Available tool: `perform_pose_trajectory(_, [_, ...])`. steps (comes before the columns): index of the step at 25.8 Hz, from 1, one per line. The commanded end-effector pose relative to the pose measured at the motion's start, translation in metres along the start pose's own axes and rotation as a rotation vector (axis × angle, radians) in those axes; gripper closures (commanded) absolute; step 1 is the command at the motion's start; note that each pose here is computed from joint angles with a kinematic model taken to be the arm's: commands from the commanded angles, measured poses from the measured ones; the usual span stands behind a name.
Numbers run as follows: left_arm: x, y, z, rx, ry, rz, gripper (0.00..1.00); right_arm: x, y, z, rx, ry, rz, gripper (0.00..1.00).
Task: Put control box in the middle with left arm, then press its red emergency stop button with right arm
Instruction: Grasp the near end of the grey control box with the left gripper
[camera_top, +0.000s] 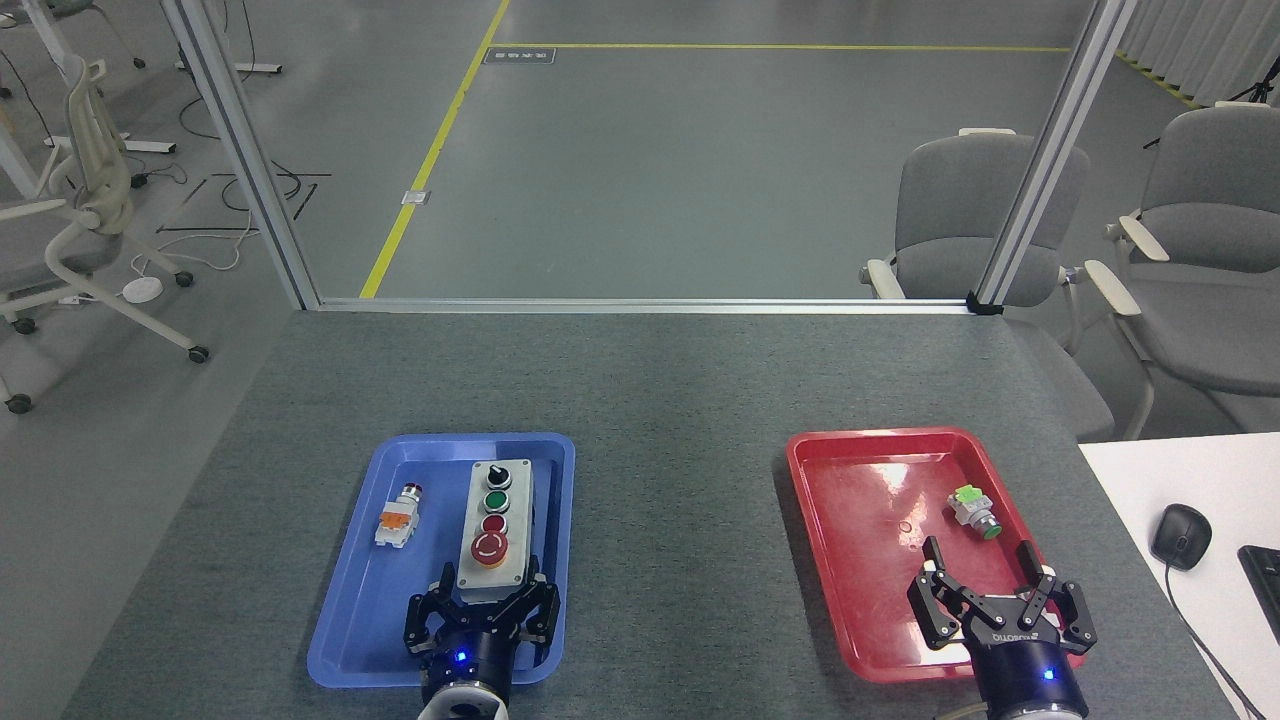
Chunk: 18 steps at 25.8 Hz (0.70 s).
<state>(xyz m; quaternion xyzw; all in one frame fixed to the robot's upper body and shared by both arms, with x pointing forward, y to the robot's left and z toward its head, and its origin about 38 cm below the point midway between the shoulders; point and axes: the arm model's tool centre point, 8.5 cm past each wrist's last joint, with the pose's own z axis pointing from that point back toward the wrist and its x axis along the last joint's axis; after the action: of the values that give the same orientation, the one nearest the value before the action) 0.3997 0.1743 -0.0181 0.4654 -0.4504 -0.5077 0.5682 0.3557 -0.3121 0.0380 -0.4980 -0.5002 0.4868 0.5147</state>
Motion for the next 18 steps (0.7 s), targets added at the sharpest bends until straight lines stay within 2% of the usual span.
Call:
perform_pose_trajectory(1, [0.0, -0.003, -0.005, -0.016, -0.001, -0.002, 0.01, 0.002, 0.001, 0.0, 0.004, 0.003, -0.005, 0.02])
perform_pose_trajectory(11, [0.001, -0.01, -0.013, -0.05, 0.0, -0.015, 0.01, 0.002, 0.001, 0.0, 0.003, 0.002, -0.005, 0.02])
perform_pose_trajectory(12, [0.001, -0.01, -0.014, -0.051, 0.0, -0.016, 0.04, 0.002, 0.0, -0.001, 0.001, 0.002, -0.003, 0.02])
perform_pose_trajectory(15, [0.002, -0.007, -0.016, -0.048, -0.007, -0.017, 0.21, 0.001, 0.0, -0.001, 0.003, 0.001, -0.003, 0.02])
perform_pose_trajectory(18, [0.001, -0.004, -0.018, -0.04, -0.012, -0.02, 0.49, 0.001, 0.0, -0.001, 0.003, 0.001, -0.002, 0.02])
